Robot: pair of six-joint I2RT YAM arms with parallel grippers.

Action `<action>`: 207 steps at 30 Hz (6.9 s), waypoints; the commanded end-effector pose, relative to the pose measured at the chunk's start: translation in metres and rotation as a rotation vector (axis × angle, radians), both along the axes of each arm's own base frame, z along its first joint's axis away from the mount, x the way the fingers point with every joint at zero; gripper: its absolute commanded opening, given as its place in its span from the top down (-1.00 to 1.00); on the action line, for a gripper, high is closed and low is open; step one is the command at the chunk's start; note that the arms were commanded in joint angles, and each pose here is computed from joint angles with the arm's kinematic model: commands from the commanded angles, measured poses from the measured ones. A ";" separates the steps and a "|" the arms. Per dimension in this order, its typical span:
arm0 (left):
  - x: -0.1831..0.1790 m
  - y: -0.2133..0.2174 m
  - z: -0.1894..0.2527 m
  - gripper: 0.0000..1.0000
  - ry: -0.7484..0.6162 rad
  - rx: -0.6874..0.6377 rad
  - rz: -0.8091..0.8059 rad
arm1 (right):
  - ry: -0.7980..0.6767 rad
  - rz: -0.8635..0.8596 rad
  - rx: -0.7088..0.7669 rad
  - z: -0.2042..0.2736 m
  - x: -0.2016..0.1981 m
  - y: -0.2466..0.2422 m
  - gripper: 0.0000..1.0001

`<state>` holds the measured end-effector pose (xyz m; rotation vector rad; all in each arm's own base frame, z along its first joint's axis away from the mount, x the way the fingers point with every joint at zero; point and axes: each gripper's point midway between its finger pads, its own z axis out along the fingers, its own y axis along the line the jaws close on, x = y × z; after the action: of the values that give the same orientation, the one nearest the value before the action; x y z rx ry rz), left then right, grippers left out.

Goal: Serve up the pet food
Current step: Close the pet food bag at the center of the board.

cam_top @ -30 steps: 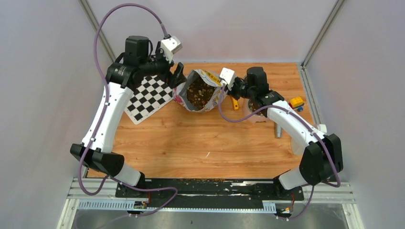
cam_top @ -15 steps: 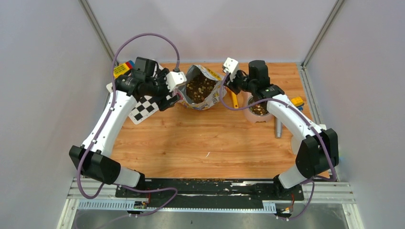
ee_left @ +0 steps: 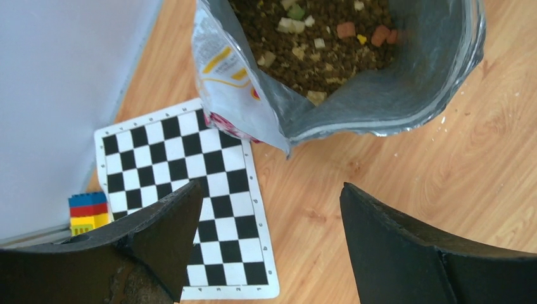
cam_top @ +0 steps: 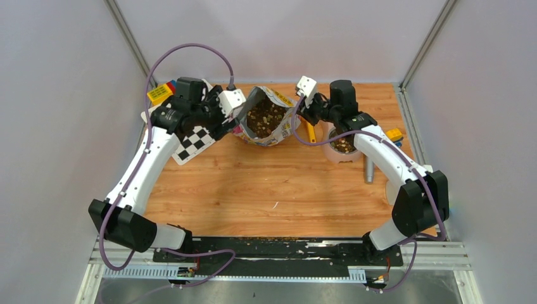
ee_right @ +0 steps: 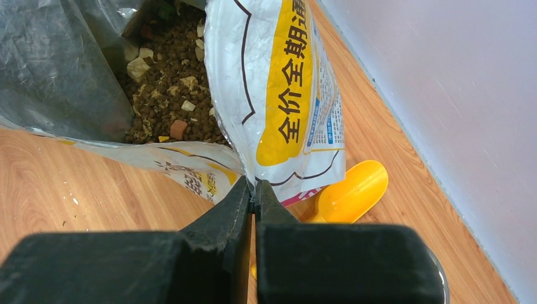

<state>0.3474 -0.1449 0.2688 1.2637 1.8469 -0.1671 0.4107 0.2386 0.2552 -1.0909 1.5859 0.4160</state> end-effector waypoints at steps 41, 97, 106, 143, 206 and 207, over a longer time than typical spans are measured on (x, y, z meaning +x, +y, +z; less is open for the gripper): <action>0.015 -0.039 0.004 1.00 0.002 -0.061 -0.037 | -0.135 -0.020 0.130 0.076 -0.002 -0.005 1.00; -0.028 -0.054 0.041 -0.32 0.014 -0.408 0.006 | 0.110 0.081 0.471 0.123 -0.041 -0.063 0.91; -0.028 -0.068 -0.002 -0.24 0.104 -0.437 -0.033 | 0.140 0.078 0.482 0.116 -0.036 -0.060 1.00; -0.008 -0.100 -0.029 -0.52 -0.271 -0.616 -0.116 | 0.311 0.032 0.508 0.076 -0.020 -0.057 1.00; -0.001 -0.116 -0.050 -0.14 -0.235 -0.480 -0.124 | 0.355 0.065 0.527 0.070 -0.028 -0.052 1.00; -0.002 -0.116 -0.050 -0.14 -0.236 -0.478 -0.127 | 0.358 0.066 0.527 0.069 -0.028 -0.052 1.00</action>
<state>0.3315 -0.2635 0.1977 1.0064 1.4926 -0.5693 0.3914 0.1798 0.2995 -0.6163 1.7154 1.0319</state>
